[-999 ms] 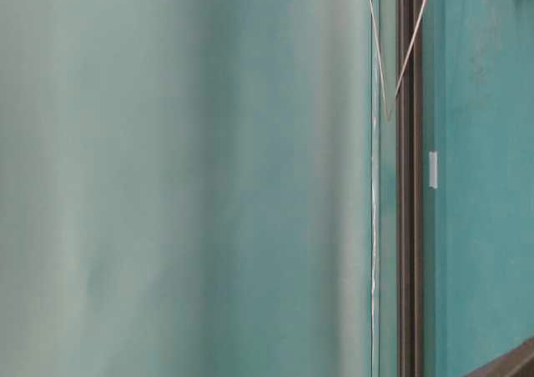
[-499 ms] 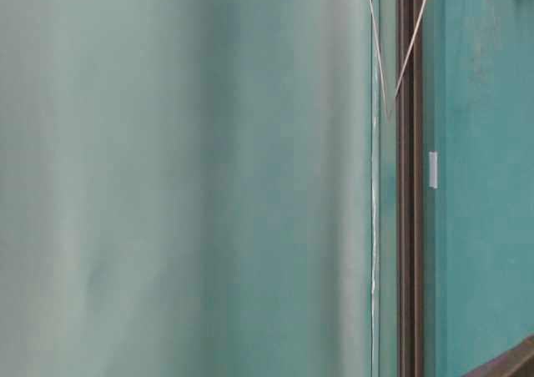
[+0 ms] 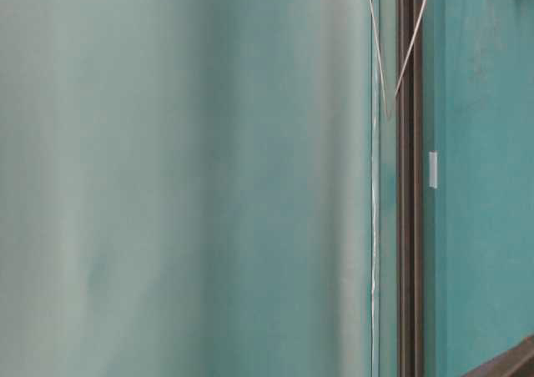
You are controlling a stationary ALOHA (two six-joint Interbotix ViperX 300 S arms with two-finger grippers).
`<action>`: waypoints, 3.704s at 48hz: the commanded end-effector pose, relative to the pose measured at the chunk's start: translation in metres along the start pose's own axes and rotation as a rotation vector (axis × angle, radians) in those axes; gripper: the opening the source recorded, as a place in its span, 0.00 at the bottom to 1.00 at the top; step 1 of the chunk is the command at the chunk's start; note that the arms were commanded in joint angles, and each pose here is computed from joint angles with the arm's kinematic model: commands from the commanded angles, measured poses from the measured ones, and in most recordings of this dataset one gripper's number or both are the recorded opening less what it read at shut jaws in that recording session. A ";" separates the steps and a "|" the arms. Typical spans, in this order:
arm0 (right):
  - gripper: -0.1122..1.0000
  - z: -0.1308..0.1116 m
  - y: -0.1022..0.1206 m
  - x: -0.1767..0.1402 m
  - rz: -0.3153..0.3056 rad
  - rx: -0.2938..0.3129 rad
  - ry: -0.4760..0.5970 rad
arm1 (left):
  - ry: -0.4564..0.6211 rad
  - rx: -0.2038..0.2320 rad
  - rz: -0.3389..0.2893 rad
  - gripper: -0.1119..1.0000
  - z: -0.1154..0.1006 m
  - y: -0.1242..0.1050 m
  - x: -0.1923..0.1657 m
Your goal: Insert the wire through the hole in the metal fitting.
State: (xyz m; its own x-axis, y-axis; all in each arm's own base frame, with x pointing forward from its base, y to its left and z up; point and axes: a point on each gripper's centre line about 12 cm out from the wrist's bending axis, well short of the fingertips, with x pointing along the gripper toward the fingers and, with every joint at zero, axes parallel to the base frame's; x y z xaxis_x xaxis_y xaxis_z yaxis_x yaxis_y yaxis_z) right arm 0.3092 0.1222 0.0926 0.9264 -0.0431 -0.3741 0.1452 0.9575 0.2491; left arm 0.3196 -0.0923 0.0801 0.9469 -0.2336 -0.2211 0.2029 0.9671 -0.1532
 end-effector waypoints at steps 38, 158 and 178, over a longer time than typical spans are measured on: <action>0.10 0.014 0.010 0.001 0.041 0.004 -0.061 | -0.025 0.003 -0.009 0.86 0.007 -0.003 0.003; 0.10 0.029 0.008 0.059 0.042 -0.057 -0.112 | -0.056 0.006 0.024 0.86 0.016 0.009 0.016; 0.10 0.028 0.007 0.058 0.039 -0.058 -0.108 | -0.048 0.001 0.043 0.86 0.015 0.015 0.031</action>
State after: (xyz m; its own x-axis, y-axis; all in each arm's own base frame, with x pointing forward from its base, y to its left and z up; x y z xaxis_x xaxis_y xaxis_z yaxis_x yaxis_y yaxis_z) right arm 0.3689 0.1146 0.0875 0.9541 -0.0426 -0.2963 0.1044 0.9751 0.1957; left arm 0.3499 -0.0829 0.0773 0.9592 -0.1871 -0.2122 0.1589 0.9769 -0.1430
